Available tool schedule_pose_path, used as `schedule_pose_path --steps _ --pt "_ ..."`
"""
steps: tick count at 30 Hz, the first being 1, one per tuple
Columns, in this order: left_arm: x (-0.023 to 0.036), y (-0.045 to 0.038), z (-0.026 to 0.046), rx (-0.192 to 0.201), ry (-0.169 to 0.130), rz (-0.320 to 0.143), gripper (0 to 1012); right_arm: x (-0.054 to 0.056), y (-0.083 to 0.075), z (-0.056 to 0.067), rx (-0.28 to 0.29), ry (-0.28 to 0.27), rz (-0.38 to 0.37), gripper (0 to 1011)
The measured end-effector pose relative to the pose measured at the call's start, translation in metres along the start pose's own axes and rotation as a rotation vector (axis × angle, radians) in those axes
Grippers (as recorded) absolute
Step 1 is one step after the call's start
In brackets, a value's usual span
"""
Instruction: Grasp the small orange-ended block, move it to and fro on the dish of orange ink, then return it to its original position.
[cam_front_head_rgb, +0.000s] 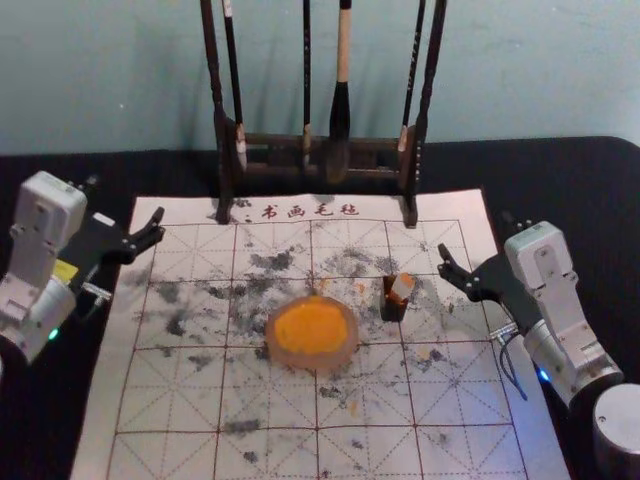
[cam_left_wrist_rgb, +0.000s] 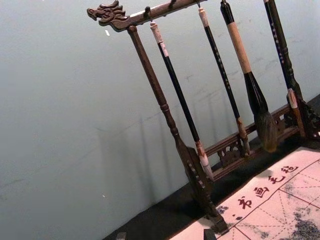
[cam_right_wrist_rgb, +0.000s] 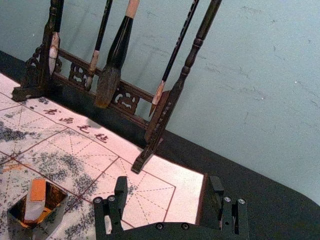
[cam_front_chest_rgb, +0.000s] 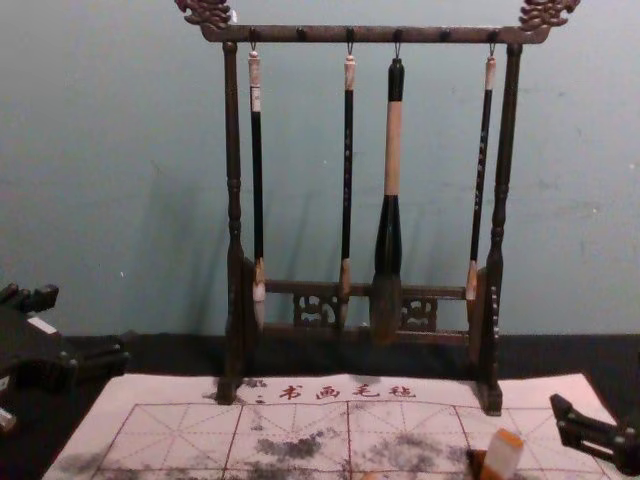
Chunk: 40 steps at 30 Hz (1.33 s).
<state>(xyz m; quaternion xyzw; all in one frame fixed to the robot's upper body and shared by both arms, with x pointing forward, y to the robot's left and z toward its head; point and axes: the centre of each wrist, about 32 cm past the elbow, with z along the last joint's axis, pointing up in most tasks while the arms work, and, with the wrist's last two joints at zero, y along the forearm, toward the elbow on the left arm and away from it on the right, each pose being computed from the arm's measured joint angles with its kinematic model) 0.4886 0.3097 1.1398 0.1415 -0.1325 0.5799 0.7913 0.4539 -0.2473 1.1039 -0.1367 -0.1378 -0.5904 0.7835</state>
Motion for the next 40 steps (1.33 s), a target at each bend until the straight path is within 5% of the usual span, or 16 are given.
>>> schedule_pose_path --steps 40 --pt "0.0000 0.0000 0.0000 0.000 0.000 0.000 1001 0.0006 0.0003 0.0019 0.009 -0.008 -0.001 1002"
